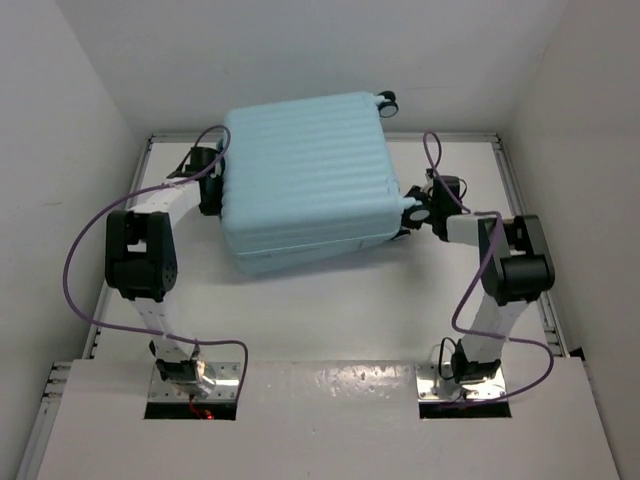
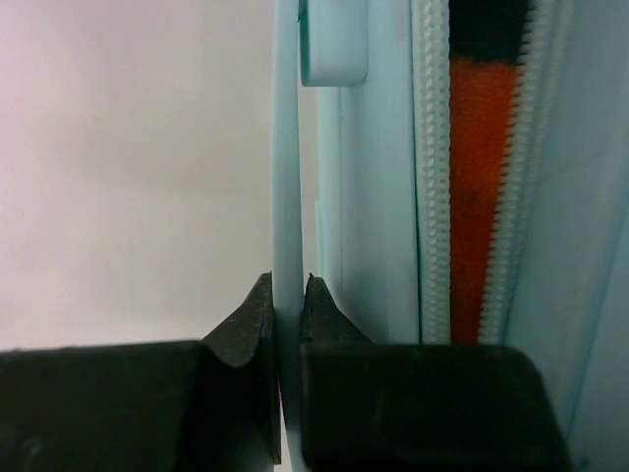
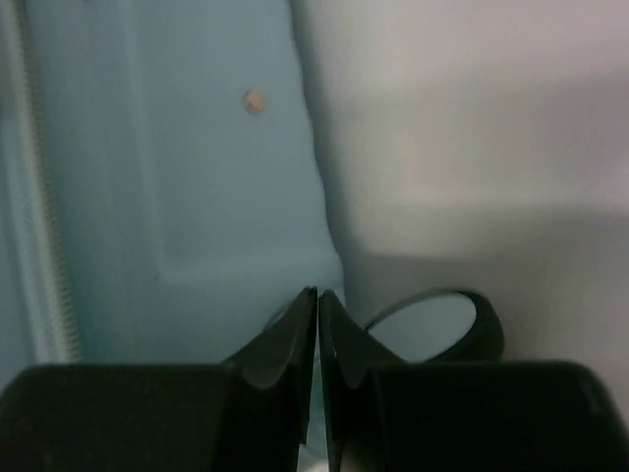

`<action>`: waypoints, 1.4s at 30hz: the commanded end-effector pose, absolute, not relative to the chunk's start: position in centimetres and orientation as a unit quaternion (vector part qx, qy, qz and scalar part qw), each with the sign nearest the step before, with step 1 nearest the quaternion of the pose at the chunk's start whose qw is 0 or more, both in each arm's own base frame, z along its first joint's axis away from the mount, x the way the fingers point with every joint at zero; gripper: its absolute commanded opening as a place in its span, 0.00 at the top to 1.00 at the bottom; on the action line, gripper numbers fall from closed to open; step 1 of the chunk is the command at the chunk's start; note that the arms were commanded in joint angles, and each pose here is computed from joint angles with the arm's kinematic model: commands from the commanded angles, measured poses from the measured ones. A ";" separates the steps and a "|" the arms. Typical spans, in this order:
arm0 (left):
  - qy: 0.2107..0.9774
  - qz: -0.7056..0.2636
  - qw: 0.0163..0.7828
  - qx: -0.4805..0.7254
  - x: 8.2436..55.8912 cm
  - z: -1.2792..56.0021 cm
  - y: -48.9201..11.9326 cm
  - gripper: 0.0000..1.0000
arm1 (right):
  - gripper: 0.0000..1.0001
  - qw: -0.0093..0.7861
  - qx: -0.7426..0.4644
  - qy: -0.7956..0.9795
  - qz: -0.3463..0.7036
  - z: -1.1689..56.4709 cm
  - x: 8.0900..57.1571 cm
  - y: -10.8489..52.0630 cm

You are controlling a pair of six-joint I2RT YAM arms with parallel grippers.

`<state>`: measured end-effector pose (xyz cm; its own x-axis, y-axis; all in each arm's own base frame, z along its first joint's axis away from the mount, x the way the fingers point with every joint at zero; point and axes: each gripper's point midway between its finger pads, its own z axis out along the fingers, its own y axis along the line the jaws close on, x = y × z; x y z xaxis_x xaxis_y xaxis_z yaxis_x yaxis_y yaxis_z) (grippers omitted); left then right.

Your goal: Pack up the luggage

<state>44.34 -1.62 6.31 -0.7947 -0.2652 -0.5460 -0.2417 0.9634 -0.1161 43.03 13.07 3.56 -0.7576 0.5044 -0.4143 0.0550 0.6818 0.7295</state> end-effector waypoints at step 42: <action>0.958 -0.129 0.209 -0.147 37.2 -0.7 -5.7 1.00 | 0.00 0.318 -0.630 0.685 0.181 23.3 33.3 6.7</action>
